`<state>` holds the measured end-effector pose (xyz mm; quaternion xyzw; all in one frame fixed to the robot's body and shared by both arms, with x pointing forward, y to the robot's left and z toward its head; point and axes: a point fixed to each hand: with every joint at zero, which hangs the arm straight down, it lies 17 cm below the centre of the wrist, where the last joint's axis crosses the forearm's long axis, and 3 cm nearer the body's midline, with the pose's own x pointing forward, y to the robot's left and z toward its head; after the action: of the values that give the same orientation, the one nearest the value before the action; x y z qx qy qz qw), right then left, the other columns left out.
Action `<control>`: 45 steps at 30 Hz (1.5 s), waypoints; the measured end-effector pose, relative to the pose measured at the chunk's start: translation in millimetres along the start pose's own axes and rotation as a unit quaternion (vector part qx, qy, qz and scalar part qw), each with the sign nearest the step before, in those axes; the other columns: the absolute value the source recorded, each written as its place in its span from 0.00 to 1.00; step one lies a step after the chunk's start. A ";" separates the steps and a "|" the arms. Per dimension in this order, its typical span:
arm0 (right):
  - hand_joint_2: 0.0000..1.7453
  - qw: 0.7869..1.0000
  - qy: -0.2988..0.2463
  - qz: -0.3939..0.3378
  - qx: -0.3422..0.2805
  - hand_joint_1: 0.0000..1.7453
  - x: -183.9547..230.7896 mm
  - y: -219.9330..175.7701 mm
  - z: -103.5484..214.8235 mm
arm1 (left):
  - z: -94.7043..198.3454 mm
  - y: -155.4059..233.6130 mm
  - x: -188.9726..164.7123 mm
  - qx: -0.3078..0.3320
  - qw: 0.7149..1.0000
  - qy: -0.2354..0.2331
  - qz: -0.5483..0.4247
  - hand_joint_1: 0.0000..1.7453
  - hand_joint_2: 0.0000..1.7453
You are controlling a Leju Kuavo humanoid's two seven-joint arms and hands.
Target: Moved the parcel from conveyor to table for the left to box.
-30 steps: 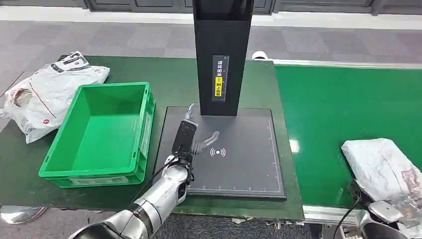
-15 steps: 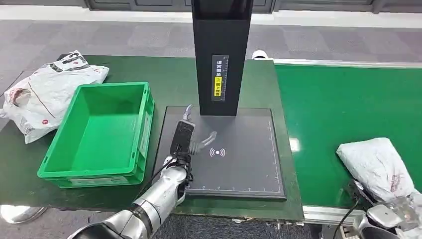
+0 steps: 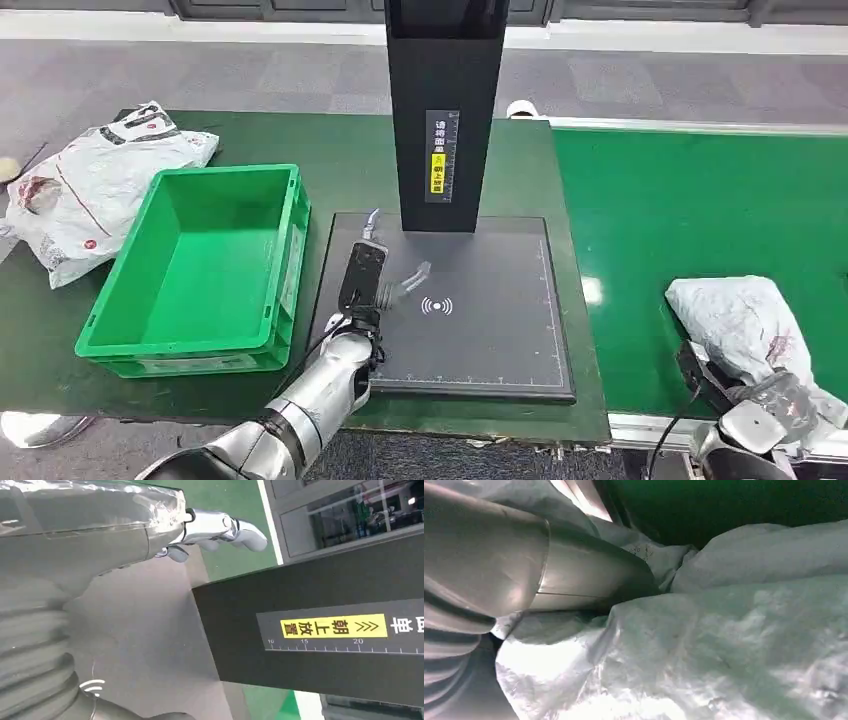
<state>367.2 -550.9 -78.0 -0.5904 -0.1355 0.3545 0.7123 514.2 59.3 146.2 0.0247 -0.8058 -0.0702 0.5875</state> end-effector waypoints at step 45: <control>1.00 0.773 -0.596 -0.210 -0.052 0.00 374.7 -153.1 367.1 | -14.7 52.0 26.2 0.048 0.997 -0.047 -0.025 0.00 1.00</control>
<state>462.4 -36.1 78.6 -0.2543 -0.6717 0.4694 0.5137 522.3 106.4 182.7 0.0698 -0.8342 -0.0469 0.5450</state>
